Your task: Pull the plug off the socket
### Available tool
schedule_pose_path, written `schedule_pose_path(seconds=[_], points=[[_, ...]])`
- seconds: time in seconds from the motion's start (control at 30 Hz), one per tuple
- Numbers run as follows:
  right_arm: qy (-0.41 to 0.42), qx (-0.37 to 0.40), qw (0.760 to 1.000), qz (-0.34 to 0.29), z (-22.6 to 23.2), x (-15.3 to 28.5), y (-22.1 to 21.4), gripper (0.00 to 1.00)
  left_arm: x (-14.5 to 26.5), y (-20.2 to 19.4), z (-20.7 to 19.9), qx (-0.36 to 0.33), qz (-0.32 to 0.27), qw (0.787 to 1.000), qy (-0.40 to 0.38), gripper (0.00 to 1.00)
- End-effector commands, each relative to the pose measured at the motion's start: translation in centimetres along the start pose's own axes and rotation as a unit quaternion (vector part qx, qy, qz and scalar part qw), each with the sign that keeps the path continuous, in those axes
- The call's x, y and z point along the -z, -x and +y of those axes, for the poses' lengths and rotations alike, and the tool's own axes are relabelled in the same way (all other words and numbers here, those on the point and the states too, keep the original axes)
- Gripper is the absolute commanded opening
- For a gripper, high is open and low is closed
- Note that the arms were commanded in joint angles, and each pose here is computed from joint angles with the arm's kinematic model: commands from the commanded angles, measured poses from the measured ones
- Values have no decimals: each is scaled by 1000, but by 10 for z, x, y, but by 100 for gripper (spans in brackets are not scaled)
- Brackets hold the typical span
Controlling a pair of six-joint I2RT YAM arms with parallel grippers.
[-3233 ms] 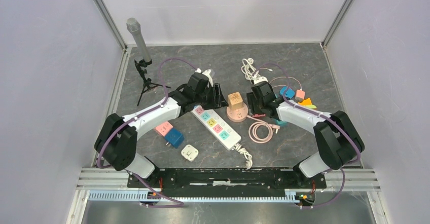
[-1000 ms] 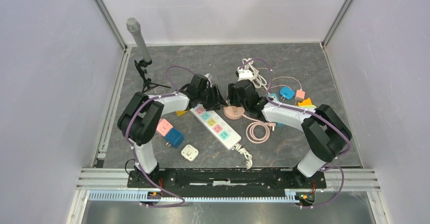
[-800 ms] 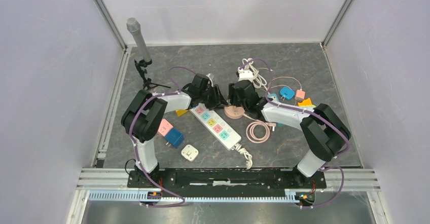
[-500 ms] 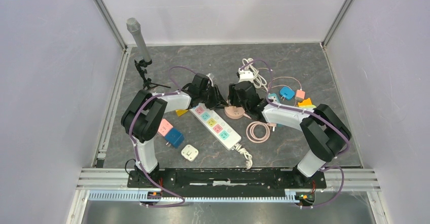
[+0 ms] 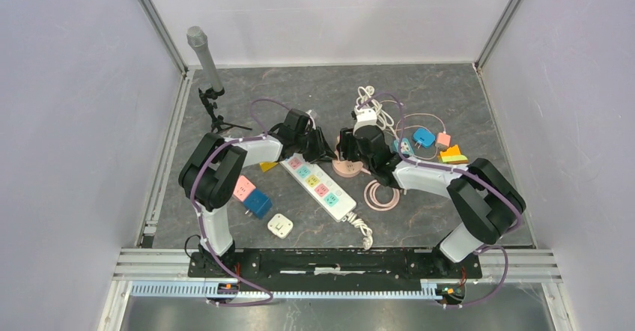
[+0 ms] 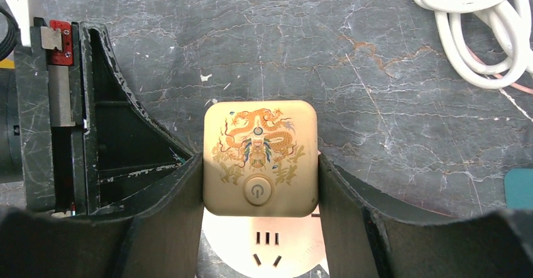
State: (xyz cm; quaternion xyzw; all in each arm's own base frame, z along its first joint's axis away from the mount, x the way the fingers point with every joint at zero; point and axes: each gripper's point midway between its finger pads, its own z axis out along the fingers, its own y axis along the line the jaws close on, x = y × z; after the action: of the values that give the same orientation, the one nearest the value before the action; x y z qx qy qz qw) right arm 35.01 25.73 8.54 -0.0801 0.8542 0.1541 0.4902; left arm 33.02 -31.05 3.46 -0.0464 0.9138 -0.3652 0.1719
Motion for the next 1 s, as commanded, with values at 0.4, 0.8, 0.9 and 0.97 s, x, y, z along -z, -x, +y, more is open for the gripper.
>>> schedule_pose_path(seconds=[0.4,0.8,0.9,0.97], points=[[-27,34,996,-82,41,19,70,0,-11,-25,51,31,39,994,97,25],[-4,2,997,-78,37,16,70,0,-16,-29,44,40,49,995,73,24],[-2,15,998,-56,46,8,56,0,-16,-30,38,35,58,996,59,35],[-3,8,999,-49,47,5,50,0,-16,-31,34,32,65,996,46,42]])
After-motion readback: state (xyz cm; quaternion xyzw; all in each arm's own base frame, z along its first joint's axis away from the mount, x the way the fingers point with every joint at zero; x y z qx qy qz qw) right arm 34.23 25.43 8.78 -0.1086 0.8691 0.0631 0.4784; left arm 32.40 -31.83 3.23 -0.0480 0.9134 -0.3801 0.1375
